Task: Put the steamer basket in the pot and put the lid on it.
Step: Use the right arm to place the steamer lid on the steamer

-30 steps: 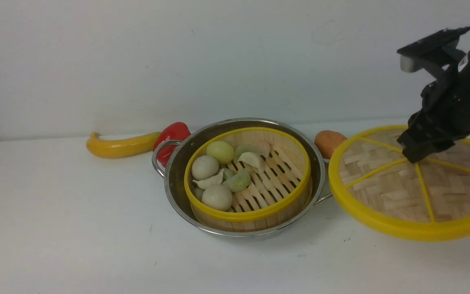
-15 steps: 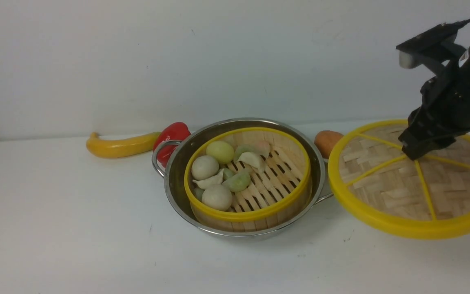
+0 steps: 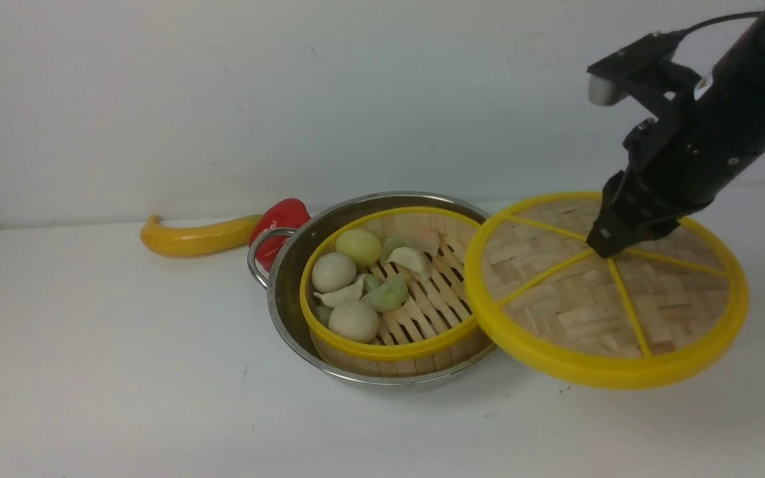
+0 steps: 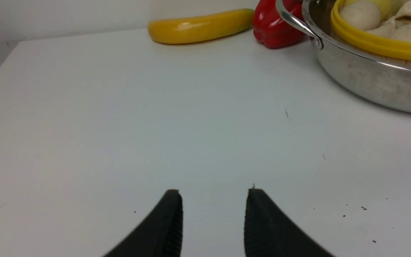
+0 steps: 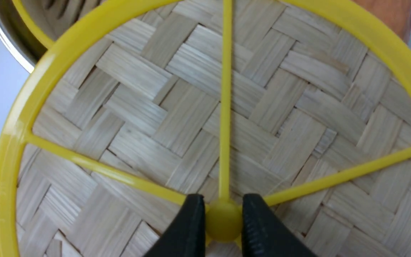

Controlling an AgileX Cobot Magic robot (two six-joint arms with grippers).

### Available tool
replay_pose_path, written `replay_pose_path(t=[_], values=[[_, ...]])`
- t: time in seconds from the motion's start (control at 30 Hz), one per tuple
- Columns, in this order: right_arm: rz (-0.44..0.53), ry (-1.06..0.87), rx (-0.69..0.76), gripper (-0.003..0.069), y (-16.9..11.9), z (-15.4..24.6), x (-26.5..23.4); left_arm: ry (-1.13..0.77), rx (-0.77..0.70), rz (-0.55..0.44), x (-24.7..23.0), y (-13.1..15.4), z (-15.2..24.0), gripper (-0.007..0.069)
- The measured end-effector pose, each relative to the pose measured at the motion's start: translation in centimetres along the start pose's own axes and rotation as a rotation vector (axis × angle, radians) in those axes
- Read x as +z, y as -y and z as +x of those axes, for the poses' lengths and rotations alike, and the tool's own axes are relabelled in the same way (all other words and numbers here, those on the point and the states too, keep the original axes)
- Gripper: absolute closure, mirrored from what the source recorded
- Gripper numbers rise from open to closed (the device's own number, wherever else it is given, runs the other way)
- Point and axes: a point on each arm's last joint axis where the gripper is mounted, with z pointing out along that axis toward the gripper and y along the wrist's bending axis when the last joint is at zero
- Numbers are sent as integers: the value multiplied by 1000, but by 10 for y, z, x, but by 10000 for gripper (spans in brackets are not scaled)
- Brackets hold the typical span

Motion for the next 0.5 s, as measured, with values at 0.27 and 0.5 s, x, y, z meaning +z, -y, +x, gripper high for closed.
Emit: replay_pose_path(t=[0.27,0.5], values=[[-10,68,-42,544,-8,-43,11,0,0,0,0,0,0,386],[-55,93,-85,544,-25,-66,27,0,0,0,0,0,0,386]])
